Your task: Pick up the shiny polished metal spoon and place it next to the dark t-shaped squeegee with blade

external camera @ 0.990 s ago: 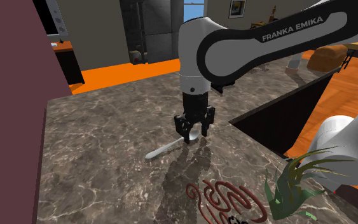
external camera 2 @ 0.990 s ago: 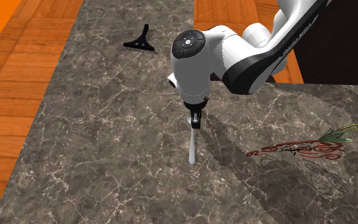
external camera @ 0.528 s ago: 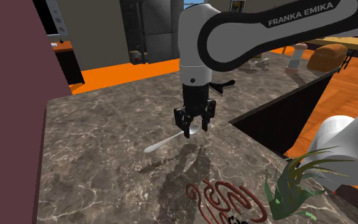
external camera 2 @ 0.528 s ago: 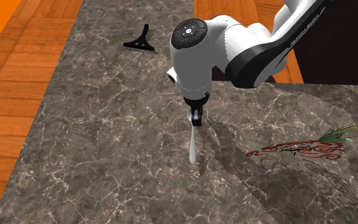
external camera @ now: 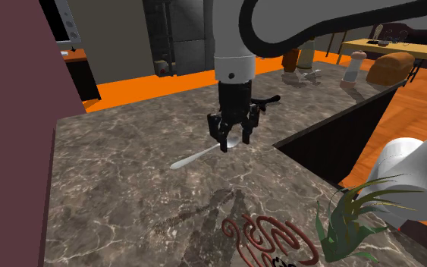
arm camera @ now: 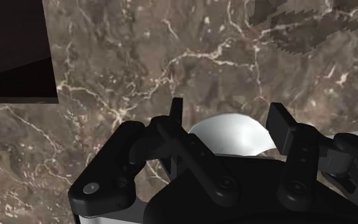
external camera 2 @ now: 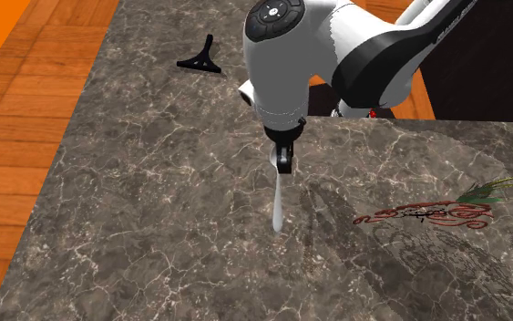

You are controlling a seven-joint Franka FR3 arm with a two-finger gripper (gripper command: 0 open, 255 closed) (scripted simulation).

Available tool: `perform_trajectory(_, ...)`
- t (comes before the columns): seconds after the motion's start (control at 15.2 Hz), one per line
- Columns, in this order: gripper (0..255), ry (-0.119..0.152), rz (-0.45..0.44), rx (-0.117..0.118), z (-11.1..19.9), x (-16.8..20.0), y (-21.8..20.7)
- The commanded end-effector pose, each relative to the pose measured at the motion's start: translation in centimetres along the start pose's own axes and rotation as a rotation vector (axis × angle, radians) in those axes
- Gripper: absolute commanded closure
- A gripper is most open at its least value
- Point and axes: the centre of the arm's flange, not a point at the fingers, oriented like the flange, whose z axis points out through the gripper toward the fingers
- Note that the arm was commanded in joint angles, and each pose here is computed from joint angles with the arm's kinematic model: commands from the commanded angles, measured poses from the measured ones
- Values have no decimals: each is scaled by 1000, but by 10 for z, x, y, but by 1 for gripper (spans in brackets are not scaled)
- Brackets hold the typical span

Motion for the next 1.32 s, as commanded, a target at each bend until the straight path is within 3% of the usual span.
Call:
perform_trajectory(0.0, 255, 0, 0, 0, -10, -1, 0)
perform_trajectory(0.26, 255, 0, 0, 0, -29, -3, -1)
perform_trajectory(1.25, 255, 0, 0, 0, -54, 115, 156)
